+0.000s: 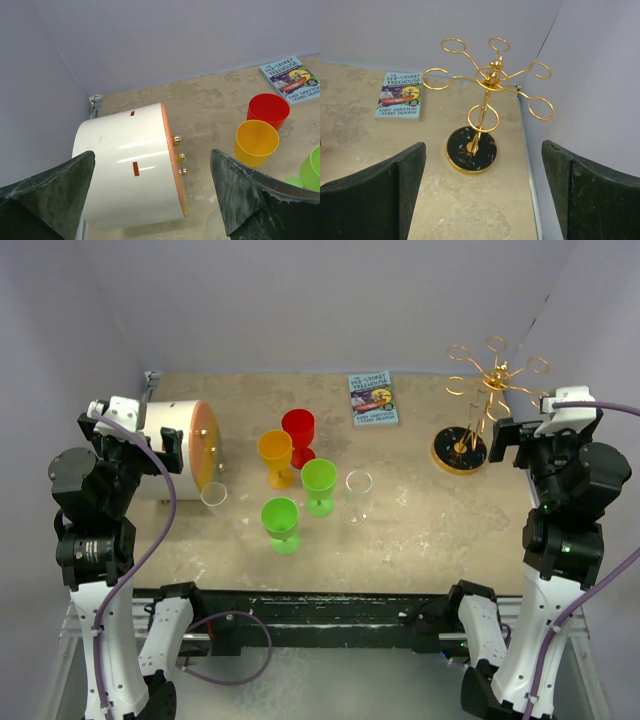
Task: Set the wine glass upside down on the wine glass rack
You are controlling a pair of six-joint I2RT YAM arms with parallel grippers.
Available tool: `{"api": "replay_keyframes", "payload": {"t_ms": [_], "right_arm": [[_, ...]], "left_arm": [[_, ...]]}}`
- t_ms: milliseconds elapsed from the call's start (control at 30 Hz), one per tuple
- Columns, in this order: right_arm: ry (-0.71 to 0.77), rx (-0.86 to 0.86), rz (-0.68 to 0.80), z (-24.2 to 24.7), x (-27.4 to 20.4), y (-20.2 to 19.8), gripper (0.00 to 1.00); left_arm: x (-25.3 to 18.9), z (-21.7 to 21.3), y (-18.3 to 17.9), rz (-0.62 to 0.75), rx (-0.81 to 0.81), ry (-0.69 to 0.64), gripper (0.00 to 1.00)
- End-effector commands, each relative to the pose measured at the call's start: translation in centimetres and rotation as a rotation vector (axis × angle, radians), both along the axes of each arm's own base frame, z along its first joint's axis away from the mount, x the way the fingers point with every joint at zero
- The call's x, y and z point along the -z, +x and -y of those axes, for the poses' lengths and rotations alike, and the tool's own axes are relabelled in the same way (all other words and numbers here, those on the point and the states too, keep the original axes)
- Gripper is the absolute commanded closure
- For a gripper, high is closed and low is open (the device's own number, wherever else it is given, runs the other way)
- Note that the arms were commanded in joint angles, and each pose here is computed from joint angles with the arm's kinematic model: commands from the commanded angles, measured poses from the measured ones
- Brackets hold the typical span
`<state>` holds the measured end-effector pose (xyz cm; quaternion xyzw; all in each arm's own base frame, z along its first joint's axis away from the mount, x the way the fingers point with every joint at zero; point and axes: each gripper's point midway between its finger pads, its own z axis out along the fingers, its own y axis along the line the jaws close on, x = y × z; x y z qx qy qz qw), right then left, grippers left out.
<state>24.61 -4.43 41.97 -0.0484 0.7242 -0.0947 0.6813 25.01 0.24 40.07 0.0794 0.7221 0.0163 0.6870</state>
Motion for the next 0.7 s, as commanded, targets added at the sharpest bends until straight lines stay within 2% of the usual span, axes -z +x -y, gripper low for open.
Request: {"api": "replay_keyframes", "payload": {"t_ms": [0,400,667], "right_arm": [[-0.022,-0.021,0.054,-0.3,-1.5,0.0,0.00],[-0.025,0.027,0.055,0.5,-2.1,-0.1,0.00],[-0.078,0.095,-0.079,2.9,-1.2,1.9,0.00]], "left_arm": [[-1.7,-0.1,0.0,0.058,0.005,0.029,0.01],[-2.1,-0.4,-0.1,0.064,-0.017,0.017,0.01],[-1.9,1.5,0.3,0.049,0.103,0.042,0.01]]}}
